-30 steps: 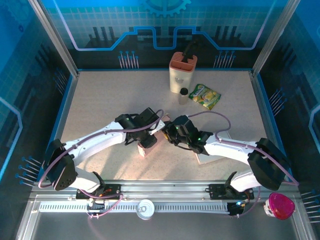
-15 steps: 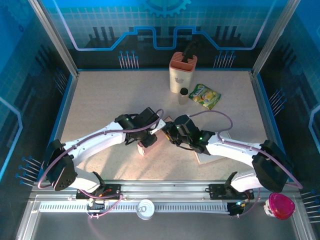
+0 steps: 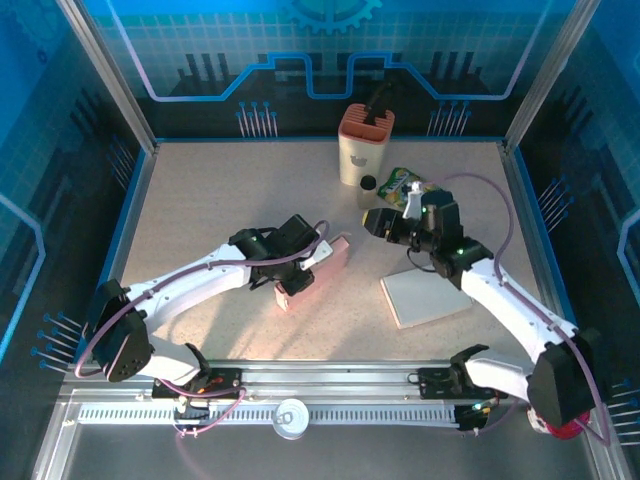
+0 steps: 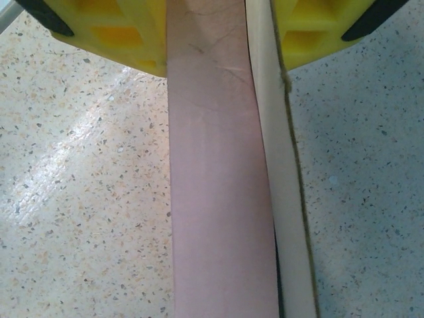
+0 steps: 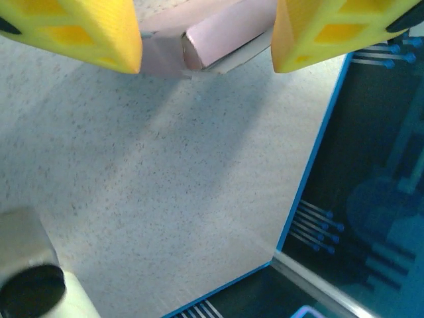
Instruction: Fold the paper box
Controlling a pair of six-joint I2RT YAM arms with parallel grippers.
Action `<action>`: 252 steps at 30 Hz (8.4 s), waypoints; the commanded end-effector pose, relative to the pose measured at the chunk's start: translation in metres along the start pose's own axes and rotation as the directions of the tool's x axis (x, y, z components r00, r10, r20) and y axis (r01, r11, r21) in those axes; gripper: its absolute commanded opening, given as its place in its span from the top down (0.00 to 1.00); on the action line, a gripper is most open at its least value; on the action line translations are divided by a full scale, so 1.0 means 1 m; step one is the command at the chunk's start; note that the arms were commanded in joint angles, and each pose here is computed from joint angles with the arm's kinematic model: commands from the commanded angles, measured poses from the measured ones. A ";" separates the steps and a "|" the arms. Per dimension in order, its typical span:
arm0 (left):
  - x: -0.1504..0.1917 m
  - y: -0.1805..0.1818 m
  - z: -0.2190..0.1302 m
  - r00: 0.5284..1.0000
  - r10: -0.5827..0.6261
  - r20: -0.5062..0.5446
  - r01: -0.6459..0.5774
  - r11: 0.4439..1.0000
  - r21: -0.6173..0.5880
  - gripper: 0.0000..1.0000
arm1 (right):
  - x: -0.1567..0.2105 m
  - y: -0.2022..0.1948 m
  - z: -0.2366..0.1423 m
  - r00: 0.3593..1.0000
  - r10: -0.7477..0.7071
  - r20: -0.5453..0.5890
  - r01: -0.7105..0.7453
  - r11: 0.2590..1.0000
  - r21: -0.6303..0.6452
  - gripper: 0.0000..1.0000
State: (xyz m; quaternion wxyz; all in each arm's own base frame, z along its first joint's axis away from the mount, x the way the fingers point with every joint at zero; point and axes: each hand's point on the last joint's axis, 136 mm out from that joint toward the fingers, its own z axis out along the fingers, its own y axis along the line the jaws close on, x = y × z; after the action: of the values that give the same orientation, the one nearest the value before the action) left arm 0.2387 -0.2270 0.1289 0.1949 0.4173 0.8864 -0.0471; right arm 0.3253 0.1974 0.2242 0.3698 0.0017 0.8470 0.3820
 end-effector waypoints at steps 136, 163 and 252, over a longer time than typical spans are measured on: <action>0.003 0.032 -0.020 0.999 -0.037 0.028 0.040 0.995 -0.095 0.57 | 0.086 -0.012 0.045 0.829 -0.398 -0.392 0.505 0.835 0.219 1.00; 0.066 0.041 -0.082 0.776 -0.616 0.135 0.631 0.761 -0.151 0.62 | 0.083 0.007 0.050 0.850 -0.358 -0.386 0.471 0.845 0.254 1.00; 0.036 0.047 -0.060 0.571 -0.813 0.110 0.817 0.576 0.017 1.00 | 0.093 0.009 0.052 0.841 -0.352 -0.411 0.472 0.849 0.239 1.00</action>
State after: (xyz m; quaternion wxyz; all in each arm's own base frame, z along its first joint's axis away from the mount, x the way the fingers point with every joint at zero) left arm 0.2333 -0.1476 0.1595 0.1961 -0.0437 0.9751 -0.0941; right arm 0.2983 0.2531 0.1534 0.3030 -0.1735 0.9281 0.1291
